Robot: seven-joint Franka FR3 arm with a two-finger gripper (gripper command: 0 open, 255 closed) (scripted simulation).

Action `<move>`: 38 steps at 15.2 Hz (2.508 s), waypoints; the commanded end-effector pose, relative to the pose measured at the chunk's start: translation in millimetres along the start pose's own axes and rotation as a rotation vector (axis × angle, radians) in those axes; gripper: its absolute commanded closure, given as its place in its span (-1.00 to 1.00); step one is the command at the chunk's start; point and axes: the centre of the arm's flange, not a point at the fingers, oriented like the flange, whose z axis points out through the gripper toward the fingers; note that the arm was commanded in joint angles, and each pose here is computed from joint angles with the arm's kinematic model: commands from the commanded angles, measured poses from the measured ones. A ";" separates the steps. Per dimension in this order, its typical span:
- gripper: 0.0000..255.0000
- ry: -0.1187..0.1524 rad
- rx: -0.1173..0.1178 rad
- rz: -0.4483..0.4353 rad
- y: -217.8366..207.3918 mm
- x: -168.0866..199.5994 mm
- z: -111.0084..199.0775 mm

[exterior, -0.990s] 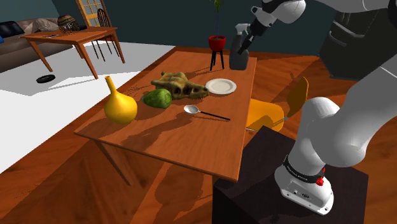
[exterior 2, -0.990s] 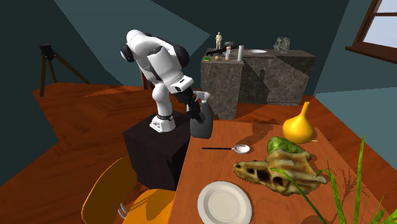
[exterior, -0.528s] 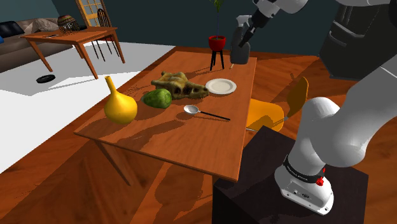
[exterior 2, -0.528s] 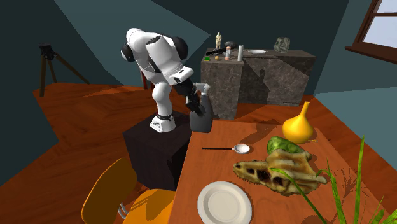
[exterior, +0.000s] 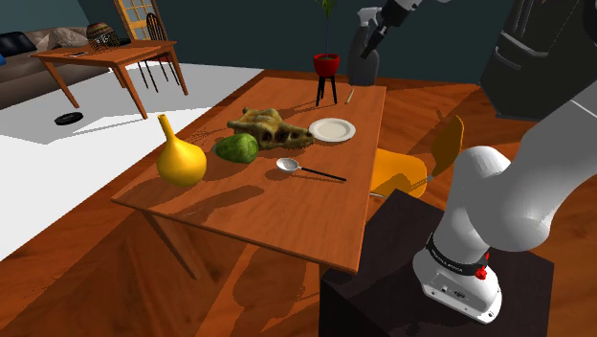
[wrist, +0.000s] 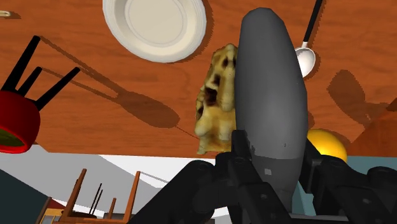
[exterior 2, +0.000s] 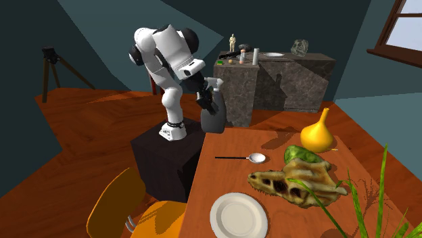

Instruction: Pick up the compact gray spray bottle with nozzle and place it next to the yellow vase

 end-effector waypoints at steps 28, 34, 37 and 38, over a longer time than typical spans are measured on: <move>1.00 0.000 0.000 0.000 -176.0 206.7 75.0; 1.00 0.000 0.000 0.000 -226.0 259.4 106.5; 1.00 0.000 0.000 0.000 -251.0 285.7 122.3; 1.00 0.000 0.000 0.000 -259.4 294.5 127.6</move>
